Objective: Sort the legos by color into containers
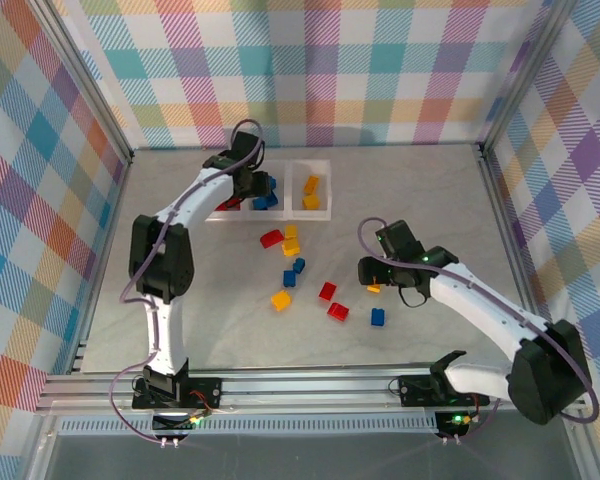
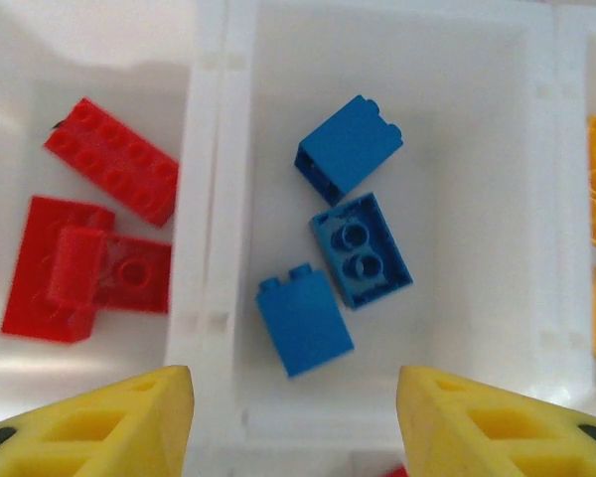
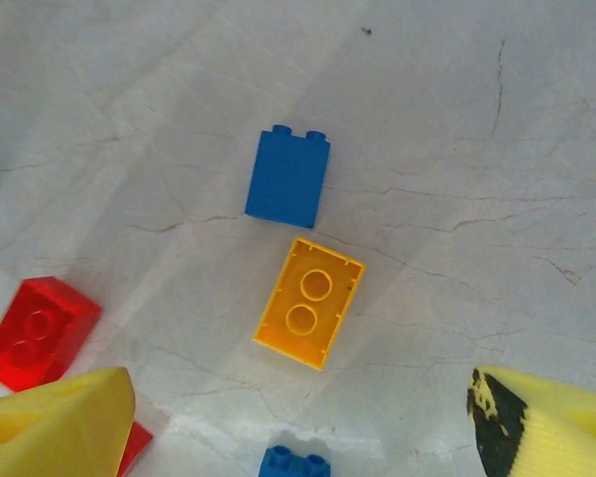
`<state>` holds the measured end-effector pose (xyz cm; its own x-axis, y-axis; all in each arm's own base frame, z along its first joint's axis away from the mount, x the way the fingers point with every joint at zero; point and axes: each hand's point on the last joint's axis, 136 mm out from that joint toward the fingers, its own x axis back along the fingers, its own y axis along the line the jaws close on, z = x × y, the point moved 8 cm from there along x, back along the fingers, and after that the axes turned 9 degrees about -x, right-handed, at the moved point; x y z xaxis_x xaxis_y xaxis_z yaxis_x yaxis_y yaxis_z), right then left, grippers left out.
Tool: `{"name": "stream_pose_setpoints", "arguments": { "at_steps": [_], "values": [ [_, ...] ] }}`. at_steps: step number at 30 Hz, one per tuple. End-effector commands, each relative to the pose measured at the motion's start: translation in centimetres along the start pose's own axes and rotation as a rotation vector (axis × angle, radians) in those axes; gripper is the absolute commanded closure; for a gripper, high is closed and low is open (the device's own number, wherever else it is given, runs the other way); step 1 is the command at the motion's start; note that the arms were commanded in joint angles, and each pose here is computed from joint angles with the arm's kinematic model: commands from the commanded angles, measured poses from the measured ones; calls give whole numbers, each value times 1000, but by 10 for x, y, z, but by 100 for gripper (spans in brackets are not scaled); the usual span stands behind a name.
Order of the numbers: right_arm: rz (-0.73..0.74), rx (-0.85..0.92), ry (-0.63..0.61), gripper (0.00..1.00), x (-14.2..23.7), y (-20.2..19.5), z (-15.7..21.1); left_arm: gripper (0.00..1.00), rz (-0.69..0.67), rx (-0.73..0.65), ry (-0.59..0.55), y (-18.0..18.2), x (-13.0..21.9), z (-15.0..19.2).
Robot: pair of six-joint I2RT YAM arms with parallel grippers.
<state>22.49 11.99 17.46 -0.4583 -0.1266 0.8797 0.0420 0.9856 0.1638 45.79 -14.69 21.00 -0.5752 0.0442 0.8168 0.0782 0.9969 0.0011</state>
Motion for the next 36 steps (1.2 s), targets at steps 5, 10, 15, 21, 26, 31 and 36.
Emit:
{"name": "stream_pose_setpoints", "arguments": {
  "at_steps": [5,10,15,21,26,31,36],
  "values": [
    [23,-4,22,22,-29,13,-21,45,48,82,-44,0,69,46],
    [46,9,33,28,-50,21,-33,45,23,57,-31,-15,83,98],
    [82,0,68,38,-74,24,-36,45,19,50,-36,-7,108,130],
    [118,-18,102,45,-98,26,-38,44,2,26,-32,6,134,149],
    [150,-21,117,52,-110,25,-37,44,-61,-7,-19,16,141,155],
    [152,-19,123,54,-115,25,-36,44,-58,-9,-17,17,142,157],
    [147,-9,131,62,-116,27,-37,44,-51,-10,-14,16,142,157]
  ]
}}
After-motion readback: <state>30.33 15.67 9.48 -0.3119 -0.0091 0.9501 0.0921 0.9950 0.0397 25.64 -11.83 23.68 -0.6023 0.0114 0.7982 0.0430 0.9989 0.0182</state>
